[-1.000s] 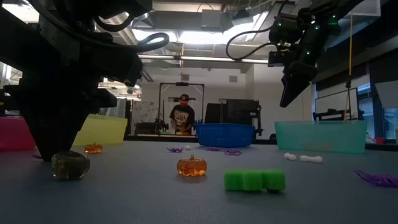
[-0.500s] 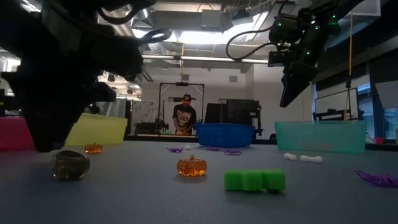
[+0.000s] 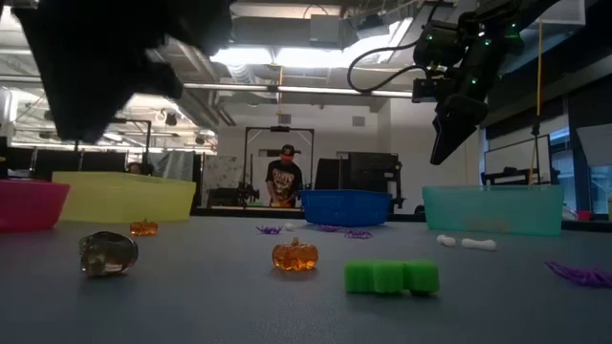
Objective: Sort Halloween decoration
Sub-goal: Put the purple spider toy into the yellow basket
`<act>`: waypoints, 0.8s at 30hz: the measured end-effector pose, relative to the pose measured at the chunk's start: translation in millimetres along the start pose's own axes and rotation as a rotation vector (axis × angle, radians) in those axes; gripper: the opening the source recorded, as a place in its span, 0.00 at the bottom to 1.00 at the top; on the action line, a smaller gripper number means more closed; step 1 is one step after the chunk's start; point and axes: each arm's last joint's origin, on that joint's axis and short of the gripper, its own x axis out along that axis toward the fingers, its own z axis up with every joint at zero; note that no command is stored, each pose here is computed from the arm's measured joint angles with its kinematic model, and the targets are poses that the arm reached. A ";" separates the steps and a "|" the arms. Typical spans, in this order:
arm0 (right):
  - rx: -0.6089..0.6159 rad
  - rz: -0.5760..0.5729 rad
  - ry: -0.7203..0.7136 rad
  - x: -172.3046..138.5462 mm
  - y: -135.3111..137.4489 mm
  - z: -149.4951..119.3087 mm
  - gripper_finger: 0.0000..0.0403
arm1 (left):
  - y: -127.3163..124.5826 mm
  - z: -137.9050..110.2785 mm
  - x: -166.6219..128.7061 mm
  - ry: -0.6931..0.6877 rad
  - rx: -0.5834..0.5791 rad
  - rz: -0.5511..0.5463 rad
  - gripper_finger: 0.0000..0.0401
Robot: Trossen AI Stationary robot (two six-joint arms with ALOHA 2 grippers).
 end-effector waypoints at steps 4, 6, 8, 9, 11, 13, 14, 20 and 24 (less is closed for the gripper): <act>0.000 0.000 0.000 0.0 -0.1 0.0 0.52 | -8.8 -5.4 -11.5 0.046 -0.017 -0.014 0.17; 0.000 0.000 0.000 0.0 0.0 0.0 0.52 | -15.3 -12.2 -11.9 0.098 -0.034 -0.041 0.17; 0.000 0.000 0.000 0.0 0.0 0.0 0.52 | -22.6 -20.6 -11.3 0.148 -0.046 -0.053 0.17; 0.000 0.000 0.000 0.0 0.0 0.0 0.52 | -26.8 -25.0 -10.9 0.165 -0.046 -0.051 0.17; 0.000 0.000 0.000 0.0 -0.1 -0.1 0.52 | -35.5 -32.5 -9.9 0.179 -0.033 -0.046 0.17; 0.000 0.000 0.000 0.0 -0.1 0.0 0.52 | -43.7 -39.7 -8.9 0.180 -0.013 -0.033 0.17; 0.000 0.000 0.000 0.0 -0.1 -0.1 0.52 | -47.1 -42.9 -8.4 0.176 -0.003 -0.021 0.17; 0.000 0.000 0.000 0.0 0.0 0.0 0.52 | -61.7 -57.3 -6.6 0.152 0.028 0.030 0.17; 0.000 0.000 0.000 0.0 0.0 0.0 0.52 | -68.0 -63.8 -5.9 0.161 0.020 0.028 0.17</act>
